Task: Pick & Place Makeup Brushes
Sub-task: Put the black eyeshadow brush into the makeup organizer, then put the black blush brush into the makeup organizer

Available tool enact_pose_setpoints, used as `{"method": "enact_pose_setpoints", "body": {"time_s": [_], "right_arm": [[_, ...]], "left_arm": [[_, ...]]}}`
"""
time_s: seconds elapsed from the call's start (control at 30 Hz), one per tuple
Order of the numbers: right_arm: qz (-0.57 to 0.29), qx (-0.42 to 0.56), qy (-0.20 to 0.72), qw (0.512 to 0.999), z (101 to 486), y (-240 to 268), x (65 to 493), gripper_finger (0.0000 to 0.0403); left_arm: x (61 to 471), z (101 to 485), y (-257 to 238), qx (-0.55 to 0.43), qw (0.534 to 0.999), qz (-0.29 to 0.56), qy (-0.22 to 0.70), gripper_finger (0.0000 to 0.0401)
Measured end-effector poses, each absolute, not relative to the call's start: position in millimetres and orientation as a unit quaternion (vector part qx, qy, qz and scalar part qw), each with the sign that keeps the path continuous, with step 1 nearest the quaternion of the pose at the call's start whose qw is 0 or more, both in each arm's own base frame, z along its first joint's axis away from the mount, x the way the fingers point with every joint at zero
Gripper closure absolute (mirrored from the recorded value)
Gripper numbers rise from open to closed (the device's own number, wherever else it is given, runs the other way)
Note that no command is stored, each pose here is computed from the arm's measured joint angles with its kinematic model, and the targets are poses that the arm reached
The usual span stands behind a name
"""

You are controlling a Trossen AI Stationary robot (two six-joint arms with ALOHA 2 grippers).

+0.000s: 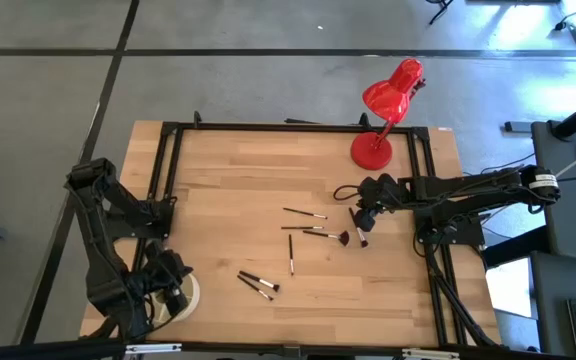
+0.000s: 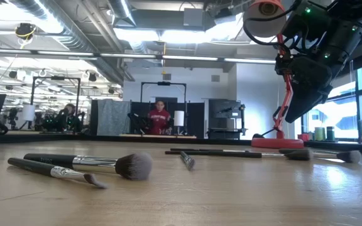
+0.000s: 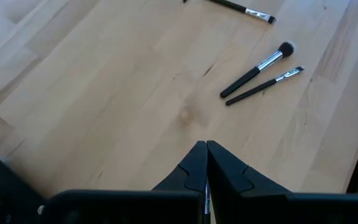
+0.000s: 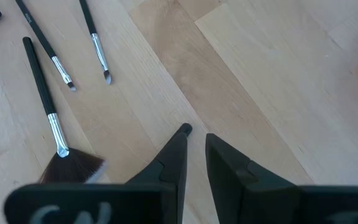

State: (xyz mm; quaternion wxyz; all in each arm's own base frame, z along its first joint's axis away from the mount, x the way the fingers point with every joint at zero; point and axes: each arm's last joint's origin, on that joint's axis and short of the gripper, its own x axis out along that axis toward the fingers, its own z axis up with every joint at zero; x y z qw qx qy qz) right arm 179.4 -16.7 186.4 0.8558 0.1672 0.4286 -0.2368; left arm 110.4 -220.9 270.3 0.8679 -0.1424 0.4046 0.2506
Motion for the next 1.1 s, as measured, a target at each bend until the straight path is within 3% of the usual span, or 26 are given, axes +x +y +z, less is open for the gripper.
{"method": "enact_pose_setpoints", "body": {"time_s": [0.27, 0.57, 0.73, 0.83, 0.93, 1.1], "right_arm": [[-0.237, 0.167, 0.429, 0.856, 186.5, -16.7, 179.4, 0.0343], [-0.237, 0.169, 0.426, 0.857, 186.7, -16.7, 179.8, 0.0343], [-0.235, 0.172, 0.411, 0.864, 188.6, -16.9, 182.5, 0.0343], [-0.232, 0.173, 0.401, 0.869, 189.9, -17.0, 184.3, 0.0343], [-0.227, 0.166, 0.395, 0.875, 191.0, -17.2, 185.8, 0.0343], [-0.221, 0.152, 0.395, 0.878, 191.4, -17.2, 186.3, 0.0343]], "left_arm": [[110.4, 270.5, -221.1, -0.146, 0.867, 0.25, 0.406, 0.0383], [111.9, 271.9, -216.4, -0.139, 0.863, 0.261, 0.41, 0.0317], [123.6, 279.6, -194.6, -0.116, 0.857, 0.309, 0.396, 0.0285], [145.5, 279.7, -178.2, -0.105, 0.841, 0.344, 0.405, 0.0274], [181.5, 269.3, -163.7, -0.103, 0.827, 0.316, 0.453, 0.0267], [250.7, 255.5, -138.5, -0.116, 0.876, 0.209, 0.419, 0.0262]]}}
